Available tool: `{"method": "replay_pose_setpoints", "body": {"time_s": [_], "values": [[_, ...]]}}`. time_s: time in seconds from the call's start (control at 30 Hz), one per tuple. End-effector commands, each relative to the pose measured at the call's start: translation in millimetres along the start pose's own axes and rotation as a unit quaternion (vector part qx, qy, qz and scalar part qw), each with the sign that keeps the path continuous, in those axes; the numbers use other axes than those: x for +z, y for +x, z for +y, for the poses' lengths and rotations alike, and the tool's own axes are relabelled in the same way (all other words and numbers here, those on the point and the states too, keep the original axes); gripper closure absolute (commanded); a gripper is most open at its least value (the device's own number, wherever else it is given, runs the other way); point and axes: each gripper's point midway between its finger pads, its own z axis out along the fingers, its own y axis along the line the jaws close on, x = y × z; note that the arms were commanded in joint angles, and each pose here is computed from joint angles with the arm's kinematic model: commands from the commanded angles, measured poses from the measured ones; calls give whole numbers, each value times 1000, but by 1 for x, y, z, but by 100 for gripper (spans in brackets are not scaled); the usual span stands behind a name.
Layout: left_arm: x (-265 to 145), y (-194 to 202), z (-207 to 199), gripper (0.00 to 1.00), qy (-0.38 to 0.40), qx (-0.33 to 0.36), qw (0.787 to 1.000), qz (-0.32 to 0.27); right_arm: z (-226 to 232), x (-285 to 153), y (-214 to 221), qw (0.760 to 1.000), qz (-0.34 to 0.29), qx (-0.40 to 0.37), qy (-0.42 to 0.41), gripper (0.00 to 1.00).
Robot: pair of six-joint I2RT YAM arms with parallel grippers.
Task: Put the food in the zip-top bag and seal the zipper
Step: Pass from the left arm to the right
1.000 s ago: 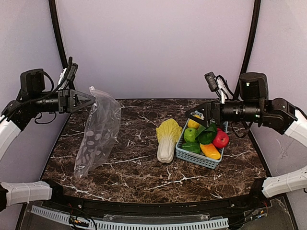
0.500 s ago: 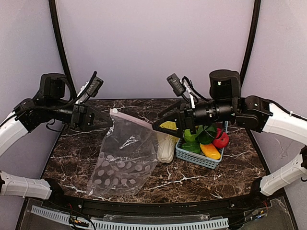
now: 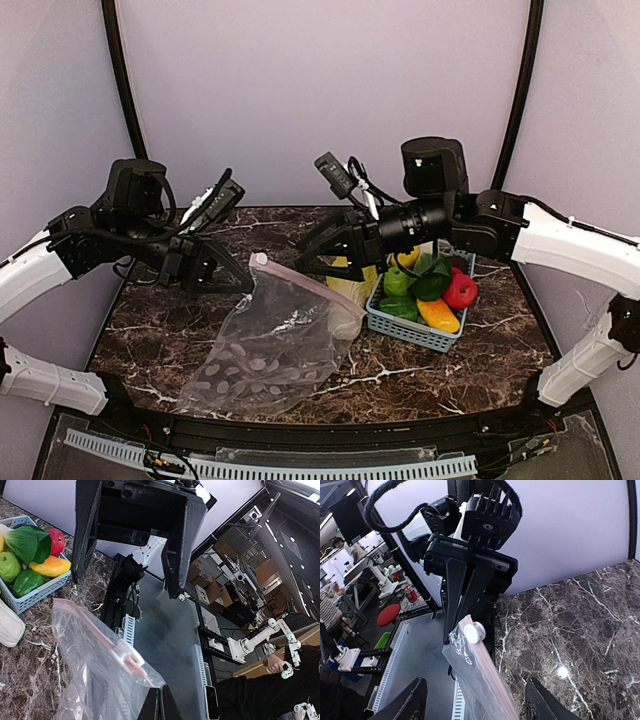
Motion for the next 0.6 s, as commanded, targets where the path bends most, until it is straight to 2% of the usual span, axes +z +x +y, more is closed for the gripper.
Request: {"method": "replay_pose_setpoints", "body": {"time_s": [0.0,0.17,0.57], "values": [[3,3,-6,99,20,3,1000,4,23,-2,-8,996,6,-9,-87,37],[4,5,-6,99,24,-3,1000,8,21,3,8,994,31,10,-101,41],[7,4,-12,99,39,-6,999,10,-4,6,7,998,27,0,-65,38]]}}
